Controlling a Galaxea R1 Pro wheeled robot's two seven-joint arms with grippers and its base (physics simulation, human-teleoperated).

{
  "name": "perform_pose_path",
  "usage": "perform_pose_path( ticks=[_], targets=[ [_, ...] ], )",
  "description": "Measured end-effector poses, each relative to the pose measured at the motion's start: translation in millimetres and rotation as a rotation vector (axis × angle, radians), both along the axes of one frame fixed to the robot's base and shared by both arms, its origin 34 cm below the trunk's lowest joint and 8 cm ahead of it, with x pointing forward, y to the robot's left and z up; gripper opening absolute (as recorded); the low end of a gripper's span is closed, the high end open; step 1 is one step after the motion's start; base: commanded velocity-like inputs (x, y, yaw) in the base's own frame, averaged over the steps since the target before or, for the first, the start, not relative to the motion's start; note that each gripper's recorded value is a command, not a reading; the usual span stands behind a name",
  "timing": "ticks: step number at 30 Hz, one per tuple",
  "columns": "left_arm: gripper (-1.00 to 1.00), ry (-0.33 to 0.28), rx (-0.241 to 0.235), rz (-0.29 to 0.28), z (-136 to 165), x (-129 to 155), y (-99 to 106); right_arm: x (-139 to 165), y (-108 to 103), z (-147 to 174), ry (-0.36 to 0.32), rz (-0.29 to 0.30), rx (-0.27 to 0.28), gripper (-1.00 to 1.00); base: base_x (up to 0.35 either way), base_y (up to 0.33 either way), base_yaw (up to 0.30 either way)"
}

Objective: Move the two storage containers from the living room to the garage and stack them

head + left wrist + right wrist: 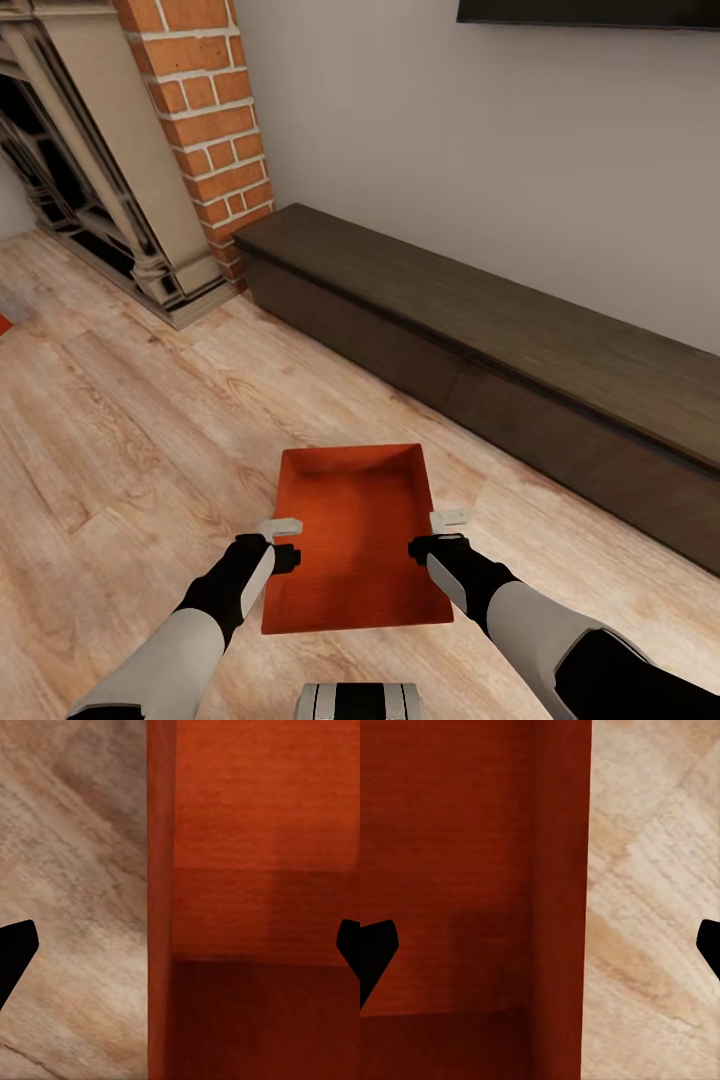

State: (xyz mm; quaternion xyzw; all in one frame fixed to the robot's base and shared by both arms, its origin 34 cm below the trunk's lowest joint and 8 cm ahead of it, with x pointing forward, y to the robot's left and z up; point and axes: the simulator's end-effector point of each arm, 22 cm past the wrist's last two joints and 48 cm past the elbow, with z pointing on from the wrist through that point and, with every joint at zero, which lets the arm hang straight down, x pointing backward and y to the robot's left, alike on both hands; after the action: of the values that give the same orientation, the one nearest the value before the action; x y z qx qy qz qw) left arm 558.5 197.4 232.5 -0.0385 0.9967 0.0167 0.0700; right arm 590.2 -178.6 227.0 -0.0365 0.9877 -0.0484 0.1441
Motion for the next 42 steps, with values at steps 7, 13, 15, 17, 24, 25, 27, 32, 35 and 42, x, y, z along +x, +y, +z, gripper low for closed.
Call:
perform_pose_path(
  ticks=[7, 13, 15, 17, 24, 25, 27, 32, 35, 42],
  targets=[
    [1.0, 0.0, 0.021, 0.005, -1.0, 0.1, 16.0, 0.1, 0.0, 0.0, 0.0, 0.0, 0.0, 1.0, 0.0, 0.0, 0.0],
    [1.0, 0.001, 0.041, 0.008, -1.7, 0.1, 32.0, 0.1, 0.0, 0.0, 0.0, 0.0, 0.0, 1.0, 0.0, 0.0, 0.0],
    [1.0, 0.001, 0.041, 0.009, -1.7, 0.1, 32.2, 0.1, 0.0, 0.0, 0.0, 0.0, 0.0, 1.0, 0.0, 0.0, 0.0],
    [1.0, 0.001, 0.04, 0.008, -1.7, 0.0, 31.6, 0.1, 0.0, 0.0, 0.0, 0.0, 0.0, 1.0, 0.0, 0.0, 0.0],
    [1.0, 0.002, 0.036, 0.006, -1.6, -0.1, 27.8, 0.1, -0.5, 0.0, -0.001, 0.0, 0.0, 1.0, 0.0, 0.0, 0.0],
    [1.0, 0.002, 0.035, 0.006, -1.7, -0.3, 27.3, 0.1, -0.3, 0.0, 0.0, 0.0, 0.0, 1.0, 0.0, 0.0, 0.0],
    [1.0, 0.002, 0.034, 0.007, -1.6, -0.2, 26.7, 0.3, -0.1, 0.1, -0.001, 0.0, 0.0, 1.0, 0.0, 0.0, 0.0],
    [1.0, 0.003, 0.033, 0.007, -3.9, -1.0, 26.4, -0.5, -0.8, -2.2, 0.0, 0.0, -0.001, 1.0, 0.0, 0.0, 0.0],
    [1.0, 0.002, 0.033, 0.007, -10.3, -2.2, 26.6, -2.0, -0.3, -8.8, 0.0, 0.0, 0.0, 1.0, 0.0, 0.0, 0.0],
    [1.0, 0.001, 0.035, 0.006, -25.7, -5.8, 27.4, -5.5, -2.2, -24.3, -0.001, -0.001, -0.003, 1.0, 0.0, 0.0, 0.0]
  ],
)
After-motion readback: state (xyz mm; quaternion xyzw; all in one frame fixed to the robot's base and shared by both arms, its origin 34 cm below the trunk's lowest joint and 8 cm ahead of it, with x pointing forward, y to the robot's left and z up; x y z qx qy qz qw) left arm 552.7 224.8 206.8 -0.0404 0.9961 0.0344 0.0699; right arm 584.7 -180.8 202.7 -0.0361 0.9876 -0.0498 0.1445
